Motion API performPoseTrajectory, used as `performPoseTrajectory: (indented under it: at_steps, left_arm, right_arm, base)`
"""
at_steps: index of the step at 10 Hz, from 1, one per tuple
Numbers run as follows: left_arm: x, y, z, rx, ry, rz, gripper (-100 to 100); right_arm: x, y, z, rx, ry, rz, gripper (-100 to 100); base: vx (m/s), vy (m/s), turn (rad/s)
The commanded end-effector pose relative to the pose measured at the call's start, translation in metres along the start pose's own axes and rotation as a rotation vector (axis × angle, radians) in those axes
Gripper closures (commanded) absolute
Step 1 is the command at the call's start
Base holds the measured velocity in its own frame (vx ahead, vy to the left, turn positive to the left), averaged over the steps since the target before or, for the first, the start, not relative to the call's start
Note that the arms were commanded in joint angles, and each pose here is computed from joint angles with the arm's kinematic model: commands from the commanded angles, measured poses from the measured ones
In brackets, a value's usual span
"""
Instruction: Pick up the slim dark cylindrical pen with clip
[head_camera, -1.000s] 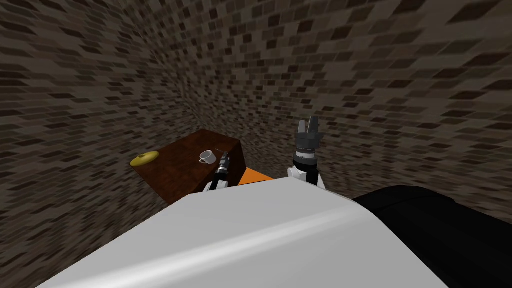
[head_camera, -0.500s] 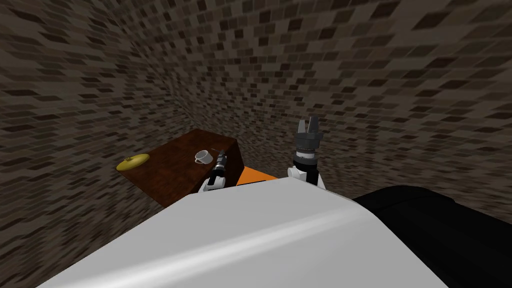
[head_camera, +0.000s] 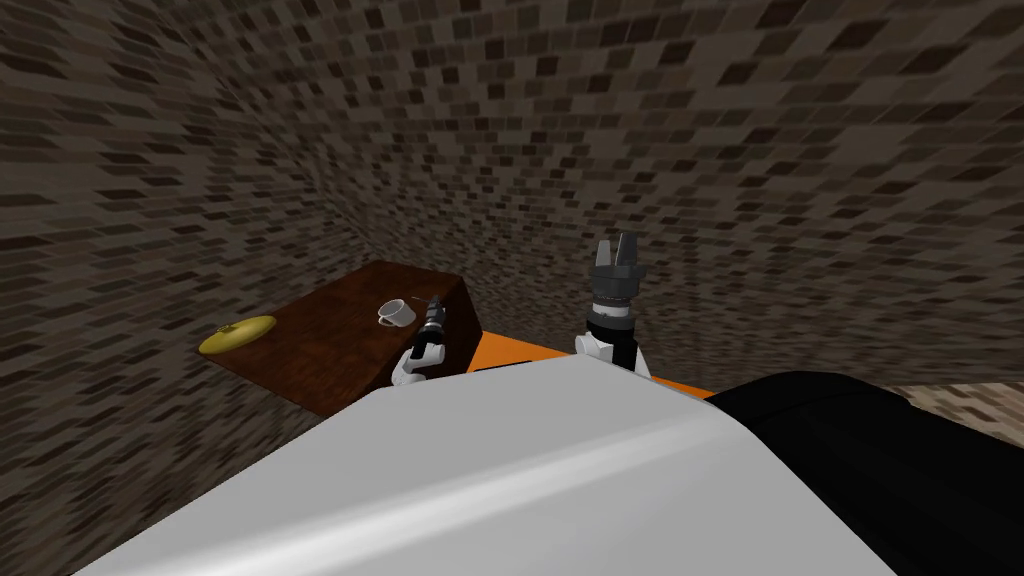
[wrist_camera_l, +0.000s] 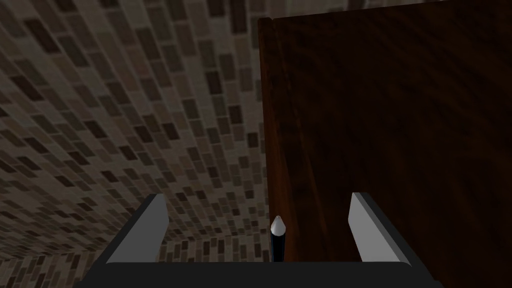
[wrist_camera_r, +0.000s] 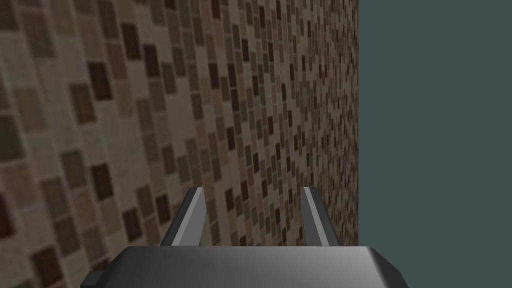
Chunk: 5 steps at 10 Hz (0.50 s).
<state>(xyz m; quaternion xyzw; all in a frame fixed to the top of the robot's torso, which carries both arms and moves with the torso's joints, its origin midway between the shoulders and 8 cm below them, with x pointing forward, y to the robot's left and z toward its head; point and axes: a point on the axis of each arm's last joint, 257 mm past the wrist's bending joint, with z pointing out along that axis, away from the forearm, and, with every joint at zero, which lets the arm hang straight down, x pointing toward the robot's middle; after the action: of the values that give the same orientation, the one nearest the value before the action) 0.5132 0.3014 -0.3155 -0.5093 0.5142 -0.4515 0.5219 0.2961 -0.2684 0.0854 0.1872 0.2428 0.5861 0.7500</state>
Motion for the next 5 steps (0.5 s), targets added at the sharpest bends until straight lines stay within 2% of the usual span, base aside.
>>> performPoseTrajectory:
  at_steps: [1,2,3,4,5]
  left_arm:
    - [-0.0051,-0.0032,0.0083,0.001,-0.010,-0.003,-100]
    - [-0.0147,-0.0050,0.0163,0.001,-0.028,-0.009,-100]
    - [-0.0088,-0.0030,0.0115,0.002,-0.019,-0.007,-100]
    - [-0.0093,-0.0030,0.0123,0.001,-0.020,-0.007,100]
    - [-0.0092,-0.0030,0.0121,0.001,-0.020,-0.007,100]
  right_arm:
    - [0.0000,0.0000,0.0000,0.000,0.000,0.000,0]
    - [0.0000,0.0000,0.0000,0.000,0.000,0.000,0]
    - [0.0000,0.0000,0.0000,0.000,0.000,0.000,0]
    - [0.0000,0.0000,0.0000,0.000,0.000,0.000,0]
    - [0.0000,0.0000,-0.0001,0.000,0.000,0.000,0]
  base:
    - [-0.051,-0.011,-0.042]
    - [-0.047,-0.013,-0.083]
    - [-0.023,-0.007,-0.024]
    - [0.000,0.000,0.000]
    - [0.000,0.000,0.000]
